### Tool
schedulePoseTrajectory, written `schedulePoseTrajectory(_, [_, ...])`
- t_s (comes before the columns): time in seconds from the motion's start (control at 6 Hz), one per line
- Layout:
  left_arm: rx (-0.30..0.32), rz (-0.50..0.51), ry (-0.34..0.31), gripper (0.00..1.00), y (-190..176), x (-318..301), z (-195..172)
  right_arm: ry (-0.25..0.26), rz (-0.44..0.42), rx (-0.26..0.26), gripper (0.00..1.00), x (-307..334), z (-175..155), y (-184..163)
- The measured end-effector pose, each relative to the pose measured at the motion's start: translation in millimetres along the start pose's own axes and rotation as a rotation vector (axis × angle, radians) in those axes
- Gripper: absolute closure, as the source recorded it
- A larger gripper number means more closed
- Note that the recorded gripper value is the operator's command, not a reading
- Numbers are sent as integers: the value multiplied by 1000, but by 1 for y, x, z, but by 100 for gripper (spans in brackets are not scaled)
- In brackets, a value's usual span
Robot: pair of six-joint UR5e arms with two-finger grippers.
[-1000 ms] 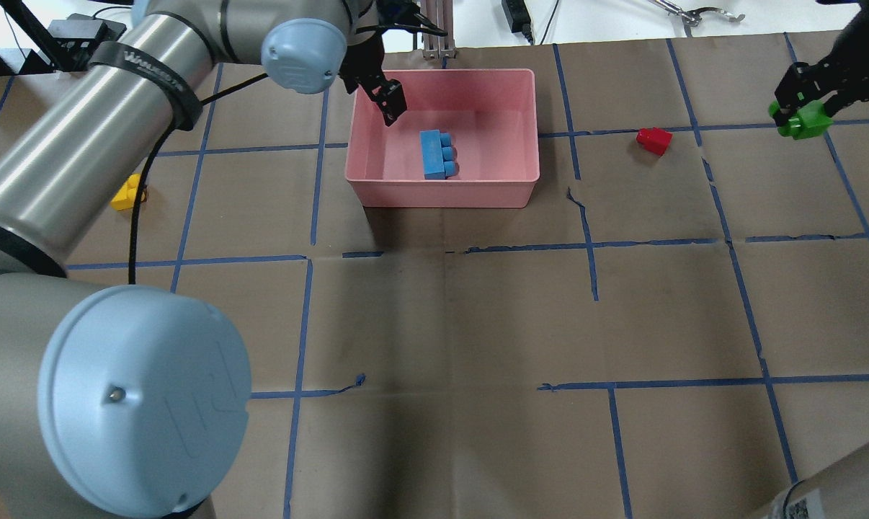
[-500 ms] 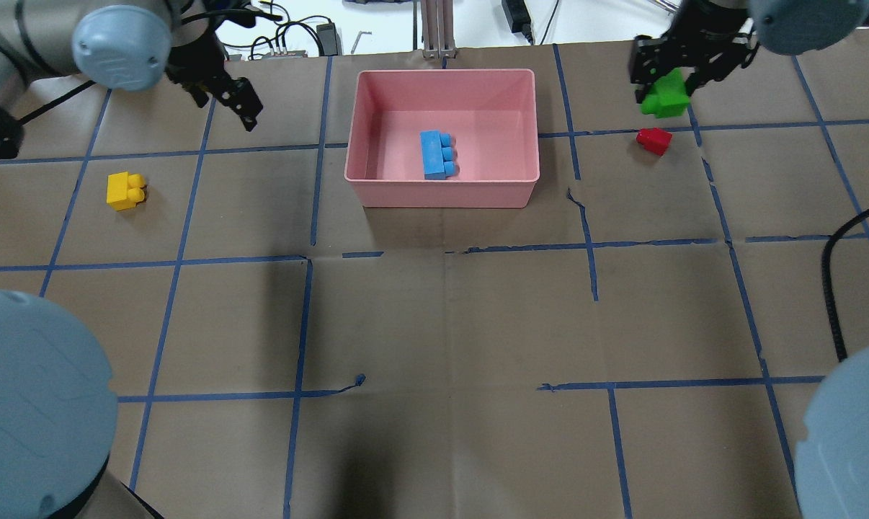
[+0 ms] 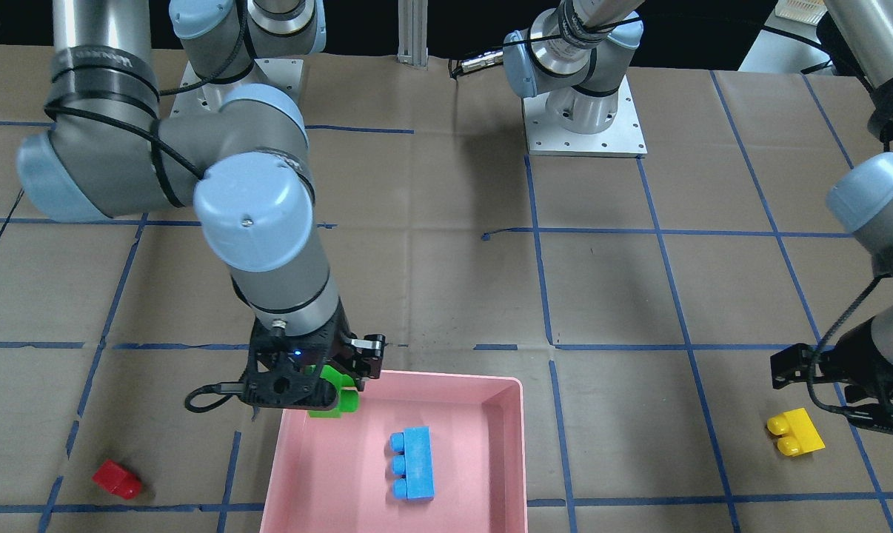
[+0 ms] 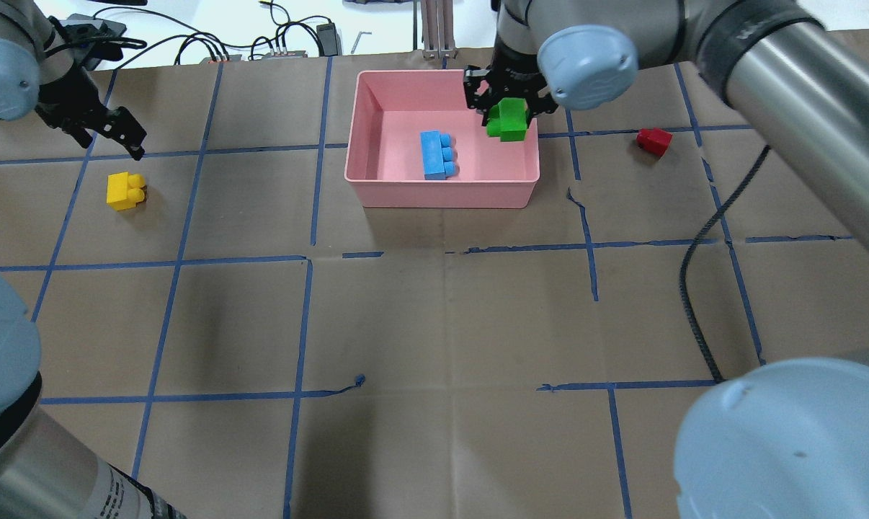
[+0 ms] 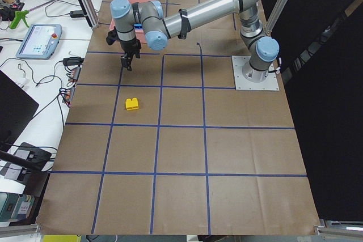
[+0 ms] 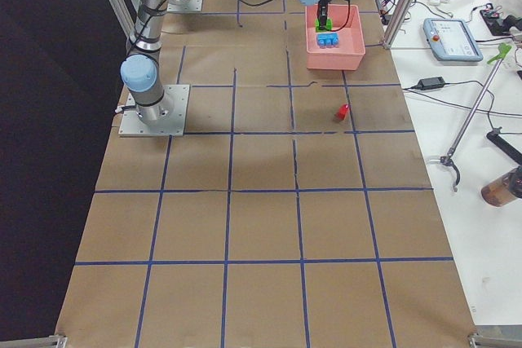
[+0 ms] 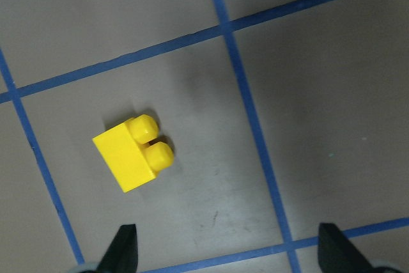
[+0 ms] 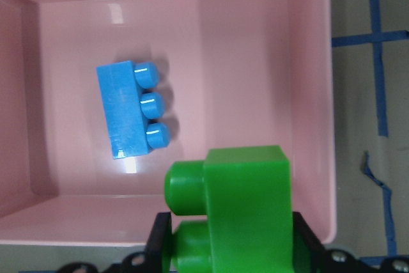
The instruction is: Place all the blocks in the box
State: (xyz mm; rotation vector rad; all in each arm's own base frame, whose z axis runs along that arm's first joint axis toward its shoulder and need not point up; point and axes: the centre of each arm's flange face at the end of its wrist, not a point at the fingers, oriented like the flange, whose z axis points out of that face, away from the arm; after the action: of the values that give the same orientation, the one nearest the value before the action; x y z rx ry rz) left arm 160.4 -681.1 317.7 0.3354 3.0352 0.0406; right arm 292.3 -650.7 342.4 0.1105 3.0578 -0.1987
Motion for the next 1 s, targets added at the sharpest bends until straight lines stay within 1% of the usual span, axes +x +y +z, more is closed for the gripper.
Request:
schedulePoseTrajectory(0.17, [-12,-30,8,10,1,-23,23,-6,-31,20,43,-13,28,-3])
schedulePoseTrajectory(0.33, [-25,-64,20,10,1,-47,60,-1,-78,51,28,-13,45,-10])
schedulePoseTrajectory(0.5, [-18,-112,15,10,1,-64,90,9,-105,76,1,-9,51,-17])
schedulePoseTrajectory(0.67, [0,-163,10,11,-1,-70,107,11,-106,100,0,-5,50,-22])
schedulePoseTrajectory(0.83, [21,-220,27,11,-6,-66,114,8,-99,121,0,-4,44,-25])
schedulePoseTrajectory(1.0, [41,-266,51,11,-13,-58,115,5,-92,140,0,0,30,-28])
